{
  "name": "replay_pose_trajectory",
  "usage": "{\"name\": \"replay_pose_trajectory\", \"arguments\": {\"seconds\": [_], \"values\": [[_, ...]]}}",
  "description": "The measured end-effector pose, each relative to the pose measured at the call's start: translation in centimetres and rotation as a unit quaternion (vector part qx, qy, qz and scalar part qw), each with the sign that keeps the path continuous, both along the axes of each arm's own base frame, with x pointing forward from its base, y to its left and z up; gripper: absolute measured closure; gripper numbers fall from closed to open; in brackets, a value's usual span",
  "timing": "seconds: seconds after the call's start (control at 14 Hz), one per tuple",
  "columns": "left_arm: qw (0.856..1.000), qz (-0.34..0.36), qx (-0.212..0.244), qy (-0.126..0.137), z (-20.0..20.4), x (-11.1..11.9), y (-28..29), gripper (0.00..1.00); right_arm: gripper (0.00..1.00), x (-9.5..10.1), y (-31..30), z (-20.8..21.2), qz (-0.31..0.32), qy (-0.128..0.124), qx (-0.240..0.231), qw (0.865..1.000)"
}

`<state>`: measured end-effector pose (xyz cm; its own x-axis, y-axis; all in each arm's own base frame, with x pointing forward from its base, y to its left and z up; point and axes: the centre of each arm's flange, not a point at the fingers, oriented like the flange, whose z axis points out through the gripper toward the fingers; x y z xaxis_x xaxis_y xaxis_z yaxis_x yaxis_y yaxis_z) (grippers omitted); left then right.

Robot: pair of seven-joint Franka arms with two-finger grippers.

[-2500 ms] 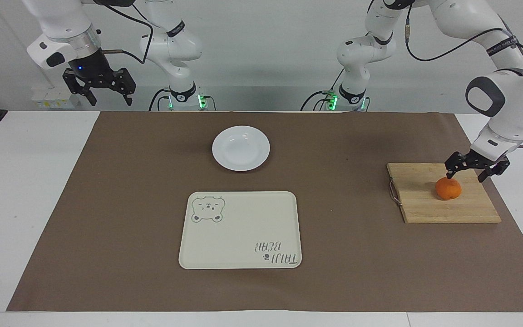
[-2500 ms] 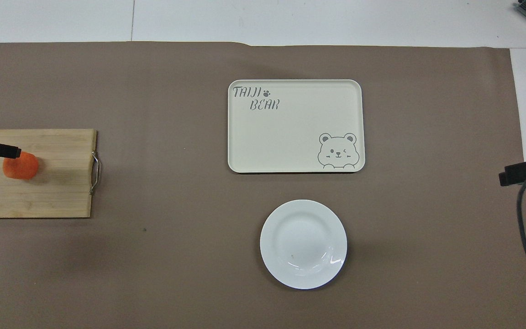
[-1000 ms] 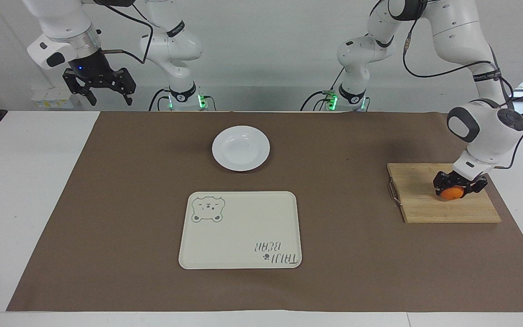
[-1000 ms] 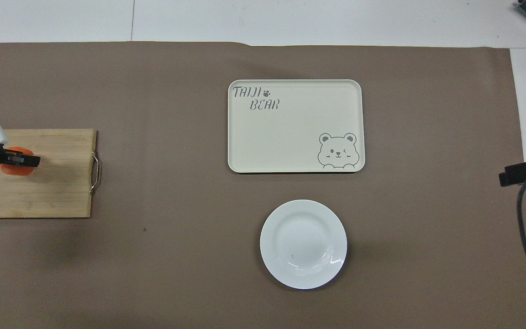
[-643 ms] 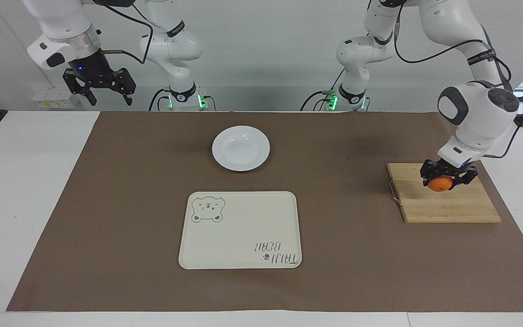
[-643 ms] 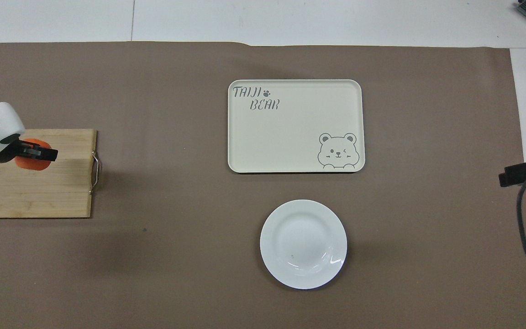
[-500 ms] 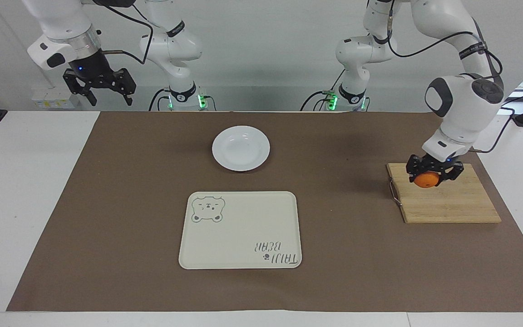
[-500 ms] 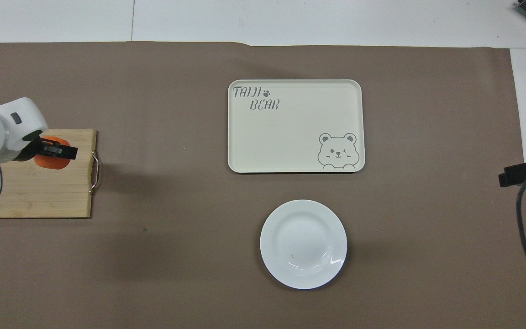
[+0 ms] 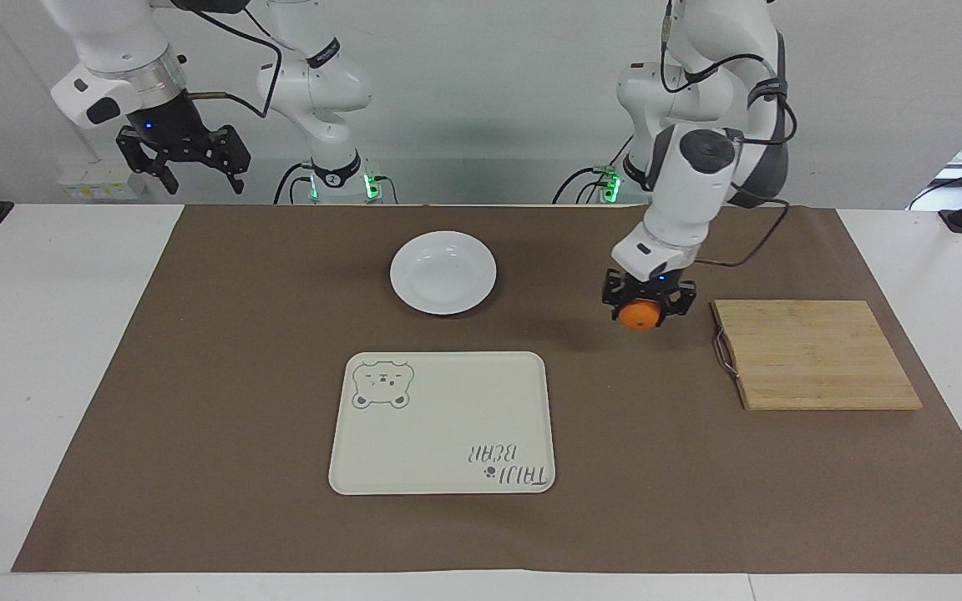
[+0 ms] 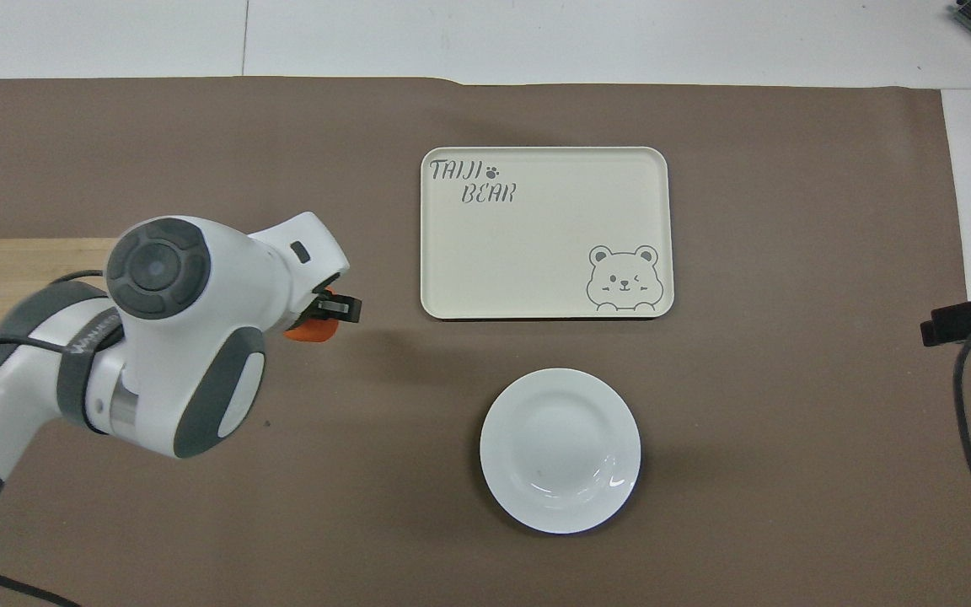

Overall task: Place orange and plate with both arms
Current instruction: 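Carry the orange with the left gripper over the white plate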

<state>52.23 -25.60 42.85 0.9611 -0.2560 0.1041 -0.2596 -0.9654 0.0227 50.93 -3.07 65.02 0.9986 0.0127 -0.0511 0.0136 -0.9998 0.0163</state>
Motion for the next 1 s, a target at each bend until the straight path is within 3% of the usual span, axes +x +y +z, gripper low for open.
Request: {"name": "replay_pose_trajectory", "arguments": {"seconds": [0.57, 0.71, 1.0], "values": [[0.996, -0.071, -0.054, -0.017, -1.8, -10.3, -17.1, 0.23, 0.0, -0.1, 0.0, 0.0, 0.0, 0.0, 0.0, 1.0], [0.995, -0.068, -0.068, -0.023, -2.9, -12.4, -20.0, 0.23, 0.0, -0.1, 0.0, 0.0, 0.0, 0.001, 0.0, 1.0], [0.995, -0.067, -0.069, -0.011, -5.2, -16.0, -23.5, 0.23, 0.0, -0.1, 0.0, -0.1, 0.0, 0.001, 0.0, 1.0]]}}
